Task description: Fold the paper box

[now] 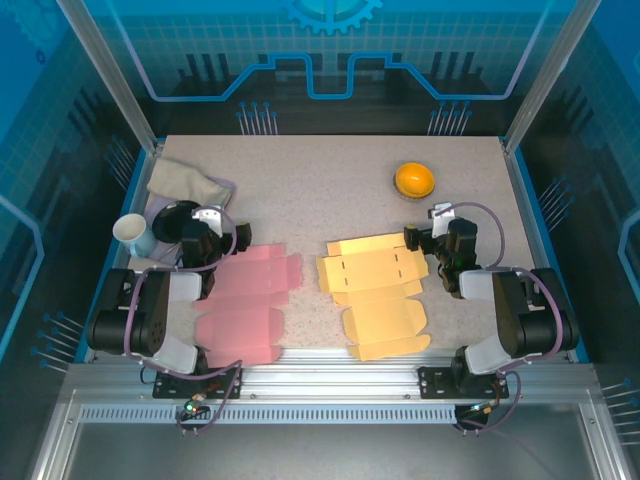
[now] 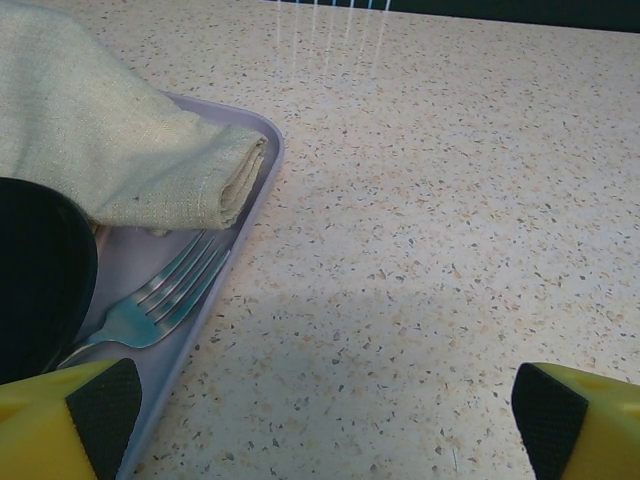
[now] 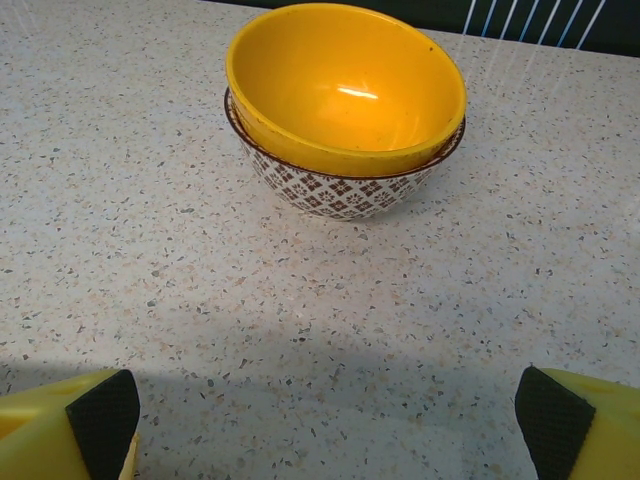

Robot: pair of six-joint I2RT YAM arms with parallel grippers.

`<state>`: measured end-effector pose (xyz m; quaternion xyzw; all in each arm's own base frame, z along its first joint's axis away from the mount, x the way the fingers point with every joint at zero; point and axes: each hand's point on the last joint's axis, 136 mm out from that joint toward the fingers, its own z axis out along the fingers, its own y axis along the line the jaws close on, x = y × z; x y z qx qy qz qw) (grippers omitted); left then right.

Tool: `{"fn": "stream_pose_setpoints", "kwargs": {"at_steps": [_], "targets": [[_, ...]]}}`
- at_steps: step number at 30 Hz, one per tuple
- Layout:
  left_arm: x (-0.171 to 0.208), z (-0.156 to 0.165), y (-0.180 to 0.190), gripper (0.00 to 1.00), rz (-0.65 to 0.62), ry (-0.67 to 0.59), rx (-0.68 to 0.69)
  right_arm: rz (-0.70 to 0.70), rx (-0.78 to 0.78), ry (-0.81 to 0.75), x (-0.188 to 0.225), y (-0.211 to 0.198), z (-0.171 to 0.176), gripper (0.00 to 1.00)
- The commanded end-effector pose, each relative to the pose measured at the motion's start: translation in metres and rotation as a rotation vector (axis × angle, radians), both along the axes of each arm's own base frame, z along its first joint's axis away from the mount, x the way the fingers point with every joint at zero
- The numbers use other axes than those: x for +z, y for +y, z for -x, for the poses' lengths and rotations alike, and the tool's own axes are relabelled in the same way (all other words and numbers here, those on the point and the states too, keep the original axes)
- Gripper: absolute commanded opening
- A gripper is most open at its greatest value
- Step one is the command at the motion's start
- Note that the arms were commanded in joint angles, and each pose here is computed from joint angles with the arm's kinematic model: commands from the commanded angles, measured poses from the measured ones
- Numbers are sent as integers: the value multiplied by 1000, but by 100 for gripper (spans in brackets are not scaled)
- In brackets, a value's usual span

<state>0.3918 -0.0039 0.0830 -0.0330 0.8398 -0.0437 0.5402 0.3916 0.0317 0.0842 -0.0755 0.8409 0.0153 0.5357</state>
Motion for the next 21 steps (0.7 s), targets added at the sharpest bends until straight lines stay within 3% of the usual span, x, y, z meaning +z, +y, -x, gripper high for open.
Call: {"fn": "stream_pose_setpoints", "kwargs": {"at_steps": [1, 7, 9, 12, 14, 18, 21], "targets": [[9, -5, -2, 99, 14, -25, -19, -10, 1, -33, 10, 1, -5, 100], [53, -2, 15, 99, 0, -8, 108, 54, -36, 12, 38, 3, -7, 100], [73, 2, 22, 99, 68, 2, 185, 96, -55, 19, 51, 9, -9, 100], [92, 7, 11, 99, 209, 66, 221, 47, -4, 34, 77, 27, -11, 100], [95, 13, -11, 99, 281, 143, 190, 41, 33, 46, 98, 37, -10, 100], [87, 33, -80, 98, 282, 321, 21, 26, 128, 35, 142, 56, -4, 100], [72, 55, -129, 91, 320, 457, -107, -3, 187, 20, 171, 68, 7, 100]]}}
